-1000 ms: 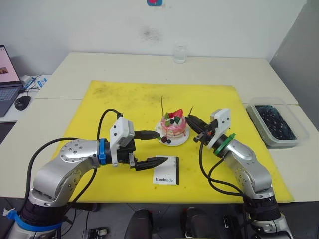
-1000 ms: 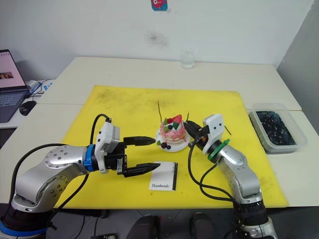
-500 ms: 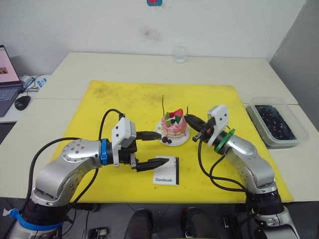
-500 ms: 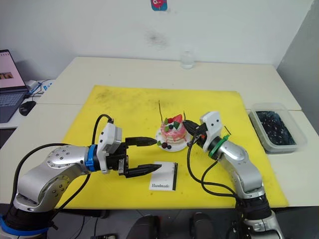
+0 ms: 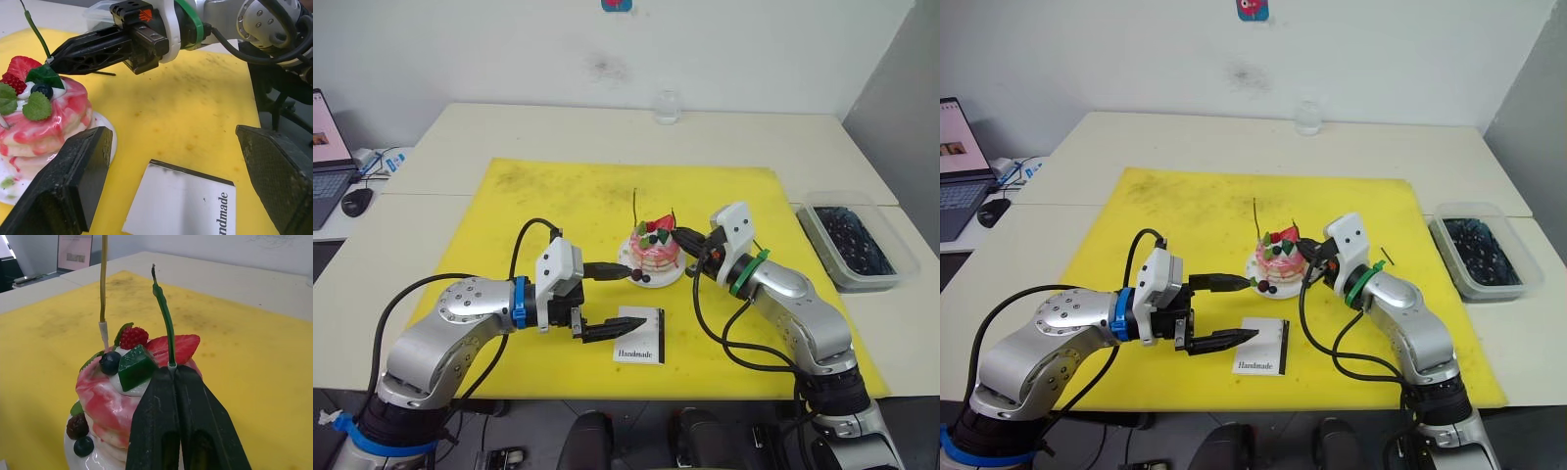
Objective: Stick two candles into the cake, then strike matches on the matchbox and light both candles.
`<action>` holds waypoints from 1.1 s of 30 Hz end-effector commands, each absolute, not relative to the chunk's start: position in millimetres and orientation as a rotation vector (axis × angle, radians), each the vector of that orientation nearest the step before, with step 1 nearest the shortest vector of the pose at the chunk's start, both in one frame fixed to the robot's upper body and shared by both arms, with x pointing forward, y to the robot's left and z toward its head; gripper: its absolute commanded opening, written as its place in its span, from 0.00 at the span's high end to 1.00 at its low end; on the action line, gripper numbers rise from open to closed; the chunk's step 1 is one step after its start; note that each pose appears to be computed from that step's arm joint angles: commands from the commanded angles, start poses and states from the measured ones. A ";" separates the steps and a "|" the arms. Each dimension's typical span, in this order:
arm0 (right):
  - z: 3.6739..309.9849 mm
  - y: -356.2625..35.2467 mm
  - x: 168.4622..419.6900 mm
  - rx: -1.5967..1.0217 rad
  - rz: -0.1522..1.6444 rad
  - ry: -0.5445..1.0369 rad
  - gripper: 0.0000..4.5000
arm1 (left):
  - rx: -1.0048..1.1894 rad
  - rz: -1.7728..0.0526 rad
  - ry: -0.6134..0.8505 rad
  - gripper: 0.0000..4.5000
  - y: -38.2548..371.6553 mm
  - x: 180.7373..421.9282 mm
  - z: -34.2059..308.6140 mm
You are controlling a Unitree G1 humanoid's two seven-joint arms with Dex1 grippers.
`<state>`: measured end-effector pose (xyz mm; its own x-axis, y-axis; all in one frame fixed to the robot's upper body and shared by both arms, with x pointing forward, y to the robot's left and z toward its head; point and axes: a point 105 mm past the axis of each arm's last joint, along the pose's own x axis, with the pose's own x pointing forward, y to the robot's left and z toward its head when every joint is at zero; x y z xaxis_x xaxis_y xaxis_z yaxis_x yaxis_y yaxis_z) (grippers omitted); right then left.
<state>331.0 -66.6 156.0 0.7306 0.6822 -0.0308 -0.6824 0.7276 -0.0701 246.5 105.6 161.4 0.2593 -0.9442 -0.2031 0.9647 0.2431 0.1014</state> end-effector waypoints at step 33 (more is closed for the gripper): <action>193.9 -95.1 301.5 -0.199 0.829 -0.029 0.29 | 0.047 -1.188 0.230 0.00 131.3 264.9 181.0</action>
<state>313.7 -95.3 181.7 0.7134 0.6974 -0.0688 -0.6982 0.6991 -0.1543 261.0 120.2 164.6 0.3171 -0.9204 -0.2289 0.9428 0.3321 -0.0294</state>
